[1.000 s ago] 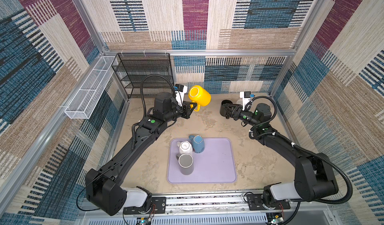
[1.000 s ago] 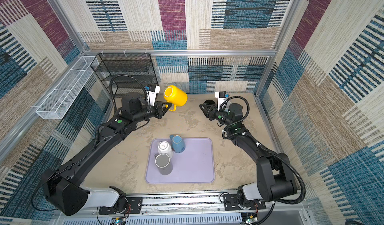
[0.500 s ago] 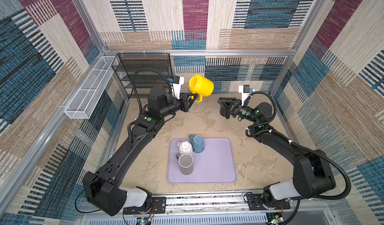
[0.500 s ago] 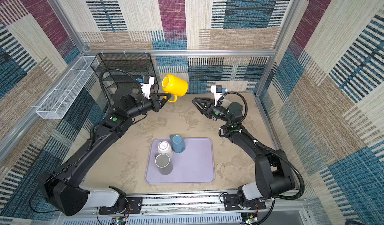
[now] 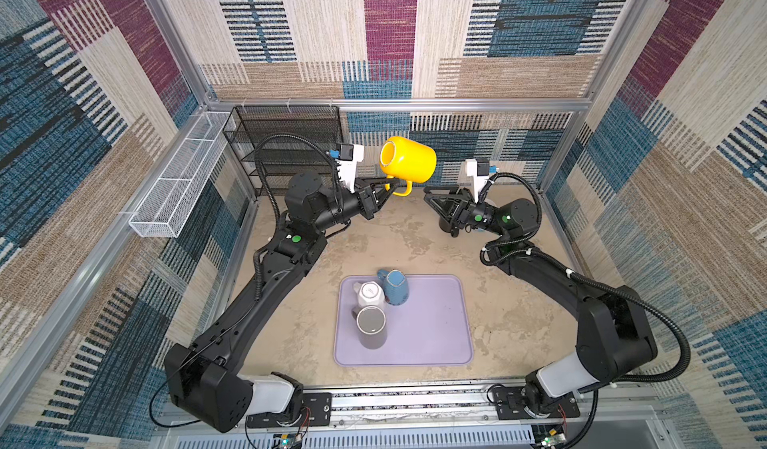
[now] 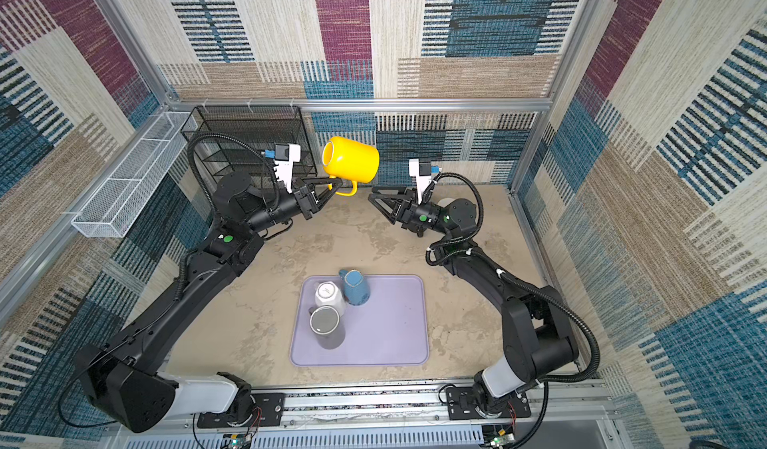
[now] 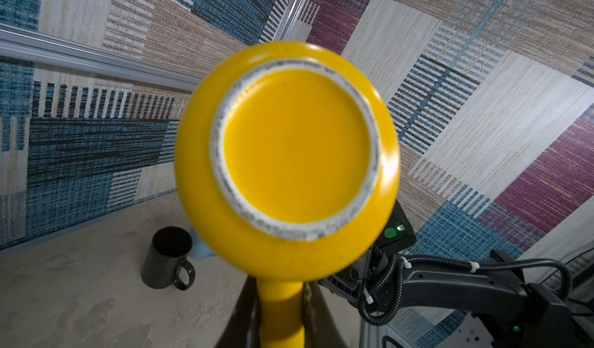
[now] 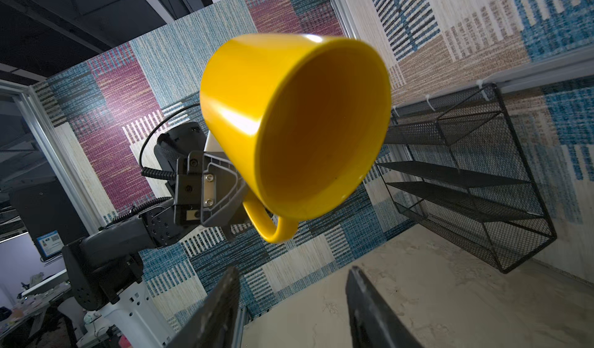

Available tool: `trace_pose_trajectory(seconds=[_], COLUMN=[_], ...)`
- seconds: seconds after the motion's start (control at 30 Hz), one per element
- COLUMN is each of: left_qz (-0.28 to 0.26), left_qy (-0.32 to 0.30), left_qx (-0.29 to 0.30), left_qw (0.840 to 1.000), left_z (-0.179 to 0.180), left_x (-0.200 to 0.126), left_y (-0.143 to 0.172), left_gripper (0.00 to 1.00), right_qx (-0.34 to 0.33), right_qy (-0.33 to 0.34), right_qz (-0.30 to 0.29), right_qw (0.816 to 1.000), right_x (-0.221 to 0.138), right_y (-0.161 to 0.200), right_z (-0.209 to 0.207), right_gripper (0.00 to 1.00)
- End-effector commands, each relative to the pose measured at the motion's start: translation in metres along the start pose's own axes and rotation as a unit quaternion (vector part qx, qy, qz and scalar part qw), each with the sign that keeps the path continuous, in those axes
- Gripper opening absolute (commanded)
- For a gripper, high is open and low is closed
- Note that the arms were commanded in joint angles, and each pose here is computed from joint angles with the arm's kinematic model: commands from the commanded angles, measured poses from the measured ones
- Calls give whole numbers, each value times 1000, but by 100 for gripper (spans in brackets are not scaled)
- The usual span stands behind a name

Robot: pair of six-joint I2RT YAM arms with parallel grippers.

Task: Turn the mug right side up
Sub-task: Place the mug at the top-center of the table.

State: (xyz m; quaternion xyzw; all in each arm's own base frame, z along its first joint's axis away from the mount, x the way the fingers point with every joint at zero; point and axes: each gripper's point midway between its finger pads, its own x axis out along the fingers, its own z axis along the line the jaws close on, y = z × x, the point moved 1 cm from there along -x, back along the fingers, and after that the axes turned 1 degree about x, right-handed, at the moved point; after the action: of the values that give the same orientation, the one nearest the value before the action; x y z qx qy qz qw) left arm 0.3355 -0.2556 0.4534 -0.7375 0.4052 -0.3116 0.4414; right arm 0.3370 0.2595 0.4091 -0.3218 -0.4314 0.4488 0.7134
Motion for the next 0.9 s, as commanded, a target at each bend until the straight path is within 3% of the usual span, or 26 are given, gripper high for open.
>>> trace_pose_trajectory(seconds=[0.0,0.87], left_qz=[-46,-79], left_qy=[50,86], left_qx=[37,43], left_qw=[997,992], left_z=[-24,-30], left_x=[-5,-7], left_y=[-24,-23], left_gripper=[0,0], right_qx=[-8,23], right_qy=[-37,-144], right_qz=[-2,-48], right_qw=[999,988], right_x=[5,28], right_y=[-5,-15], right_z=[16,41], right_gripper=[61,55])
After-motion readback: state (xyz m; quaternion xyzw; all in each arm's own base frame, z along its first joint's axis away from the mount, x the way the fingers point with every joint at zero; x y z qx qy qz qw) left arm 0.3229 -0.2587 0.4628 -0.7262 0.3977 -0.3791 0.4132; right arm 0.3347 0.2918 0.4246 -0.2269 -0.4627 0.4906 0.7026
